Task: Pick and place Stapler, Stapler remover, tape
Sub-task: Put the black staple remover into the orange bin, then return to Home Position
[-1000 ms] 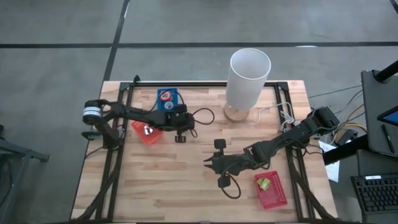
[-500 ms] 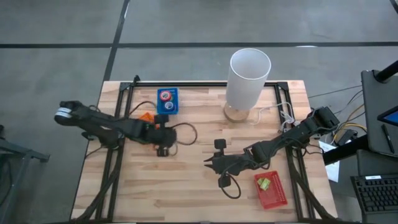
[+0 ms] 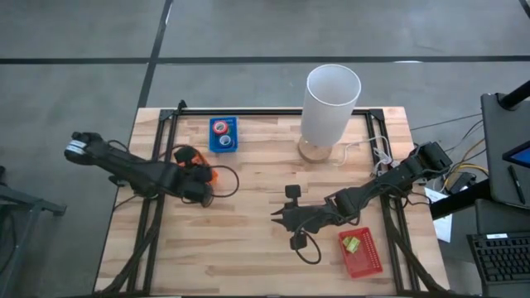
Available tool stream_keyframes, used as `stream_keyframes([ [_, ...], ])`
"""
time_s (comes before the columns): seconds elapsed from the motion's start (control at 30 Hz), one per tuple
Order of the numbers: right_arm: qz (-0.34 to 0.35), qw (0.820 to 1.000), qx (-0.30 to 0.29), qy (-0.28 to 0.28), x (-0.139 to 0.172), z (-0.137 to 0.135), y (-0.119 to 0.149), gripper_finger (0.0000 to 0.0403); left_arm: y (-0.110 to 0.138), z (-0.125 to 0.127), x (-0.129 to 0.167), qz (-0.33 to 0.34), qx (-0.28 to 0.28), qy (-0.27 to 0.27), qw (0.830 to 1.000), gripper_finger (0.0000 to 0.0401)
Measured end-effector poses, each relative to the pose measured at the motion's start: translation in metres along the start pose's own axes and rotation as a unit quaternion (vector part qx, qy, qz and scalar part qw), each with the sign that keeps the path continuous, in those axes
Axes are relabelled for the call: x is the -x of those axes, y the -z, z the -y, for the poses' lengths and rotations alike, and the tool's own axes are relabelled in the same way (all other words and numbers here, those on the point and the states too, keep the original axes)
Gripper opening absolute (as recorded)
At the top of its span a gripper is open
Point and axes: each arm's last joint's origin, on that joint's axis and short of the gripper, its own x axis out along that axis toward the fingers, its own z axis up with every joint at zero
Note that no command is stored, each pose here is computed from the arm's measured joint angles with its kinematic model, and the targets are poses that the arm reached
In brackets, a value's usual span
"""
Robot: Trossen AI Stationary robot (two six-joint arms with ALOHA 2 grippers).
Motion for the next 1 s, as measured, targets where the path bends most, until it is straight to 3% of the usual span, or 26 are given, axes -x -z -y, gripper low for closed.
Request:
stream_keyframes([
  [0.13, 0.000, 1.000, 0.001, 0.000, 0.000, 0.000, 0.000, 0.0058, 0.011, 0.006, -0.017, -0.030, -0.005, -0.009, 1.000, 0.0007],
  [0.3, 0.000, 1.000, 0.004, 0.000, 0.000, 0.000, 0.000, 0.0057, 0.017, 0.012, -0.029, -0.043, 0.001, 0.022, 0.999, 0.0021],
  [0.7, 0.000, 1.000, 0.003, 0.001, 0.000, 0.001, 0.000, 0.0070, 0.013, 0.014, -0.030, -0.023, 0.009, 0.030, 0.999, 0.0056],
  [0.87, 0.000, 1.000, 0.002, 0.002, -0.001, 0.001, 0.001, 0.0074, -0.002, 0.012, -0.020, 0.022, 0.031, 0.049, 0.998, 0.0065],
  [1.0, -0.004, 1.000, 0.002, 0.006, -0.003, 0.004, 0.003, 0.0065, -0.027, 0.023, -0.017, 0.138, 0.061, 0.125, 0.981, 0.0047],
])
